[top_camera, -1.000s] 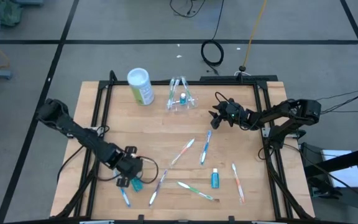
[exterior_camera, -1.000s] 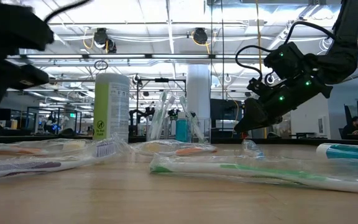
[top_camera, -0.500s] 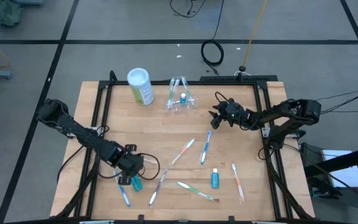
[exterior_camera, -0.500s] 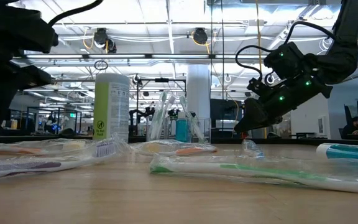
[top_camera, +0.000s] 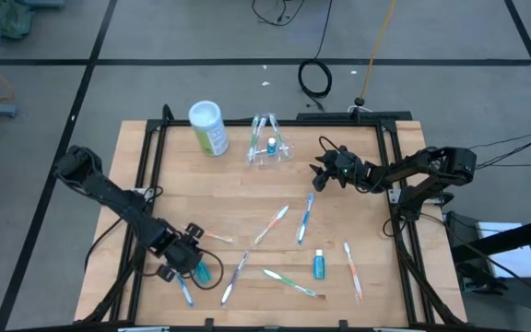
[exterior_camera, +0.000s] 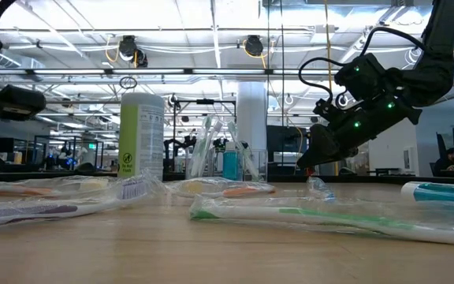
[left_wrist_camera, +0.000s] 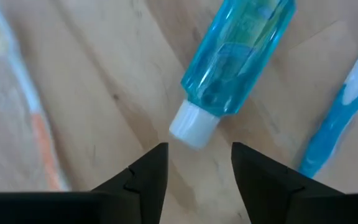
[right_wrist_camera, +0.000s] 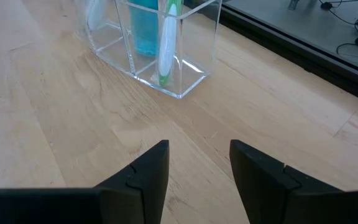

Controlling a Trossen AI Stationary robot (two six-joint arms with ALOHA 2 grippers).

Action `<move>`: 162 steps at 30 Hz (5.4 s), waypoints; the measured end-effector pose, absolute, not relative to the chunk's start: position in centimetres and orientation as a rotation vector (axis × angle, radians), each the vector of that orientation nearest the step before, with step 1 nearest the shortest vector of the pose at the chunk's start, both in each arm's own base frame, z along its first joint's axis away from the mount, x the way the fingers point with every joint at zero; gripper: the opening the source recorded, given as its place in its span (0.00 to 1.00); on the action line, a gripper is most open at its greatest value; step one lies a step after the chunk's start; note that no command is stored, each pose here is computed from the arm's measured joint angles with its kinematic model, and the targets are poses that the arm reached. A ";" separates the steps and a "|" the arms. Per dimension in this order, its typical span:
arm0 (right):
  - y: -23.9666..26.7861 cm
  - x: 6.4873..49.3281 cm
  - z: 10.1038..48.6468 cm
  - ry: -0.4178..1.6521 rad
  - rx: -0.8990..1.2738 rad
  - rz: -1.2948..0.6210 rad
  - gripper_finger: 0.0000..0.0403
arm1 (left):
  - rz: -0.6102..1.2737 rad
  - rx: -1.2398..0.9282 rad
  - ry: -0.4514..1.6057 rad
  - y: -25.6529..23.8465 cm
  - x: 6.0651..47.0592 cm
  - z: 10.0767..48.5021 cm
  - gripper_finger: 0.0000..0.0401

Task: Pick & Place toothbrushing station
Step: Put the left blue mouthwash into the transparent organizer, then put the top blue toothbrush into the transparent organizer

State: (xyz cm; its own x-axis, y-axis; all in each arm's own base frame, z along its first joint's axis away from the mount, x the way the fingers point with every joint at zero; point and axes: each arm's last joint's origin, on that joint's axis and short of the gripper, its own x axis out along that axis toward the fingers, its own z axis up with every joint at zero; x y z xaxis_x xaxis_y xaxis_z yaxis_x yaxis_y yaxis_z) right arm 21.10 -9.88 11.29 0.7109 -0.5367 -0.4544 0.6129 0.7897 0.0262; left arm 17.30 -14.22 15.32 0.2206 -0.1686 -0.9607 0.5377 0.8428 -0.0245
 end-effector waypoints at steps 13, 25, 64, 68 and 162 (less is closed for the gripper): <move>-9.9 21.1 11.3 0.446 0.180 -0.642 0.40 | -0.505 0.414 1.130 -14.7 17.6 15.0 0.35; -9.9 21.1 11.3 0.446 0.180 -0.642 0.40 | -0.597 0.480 1.083 -14.5 18.1 15.1 0.35; -9.9 21.1 11.3 0.446 0.180 -0.642 0.40 | -0.702 0.682 1.044 -14.4 20.1 13.6 0.23; -9.9 21.1 11.3 0.445 0.180 -0.641 0.40 | -0.580 0.903 0.999 -14.0 21.7 15.4 0.25; -9.9 21.2 11.4 0.431 0.176 -0.641 0.40 | 0.105 1.659 1.081 13.3 34.6 19.0 0.32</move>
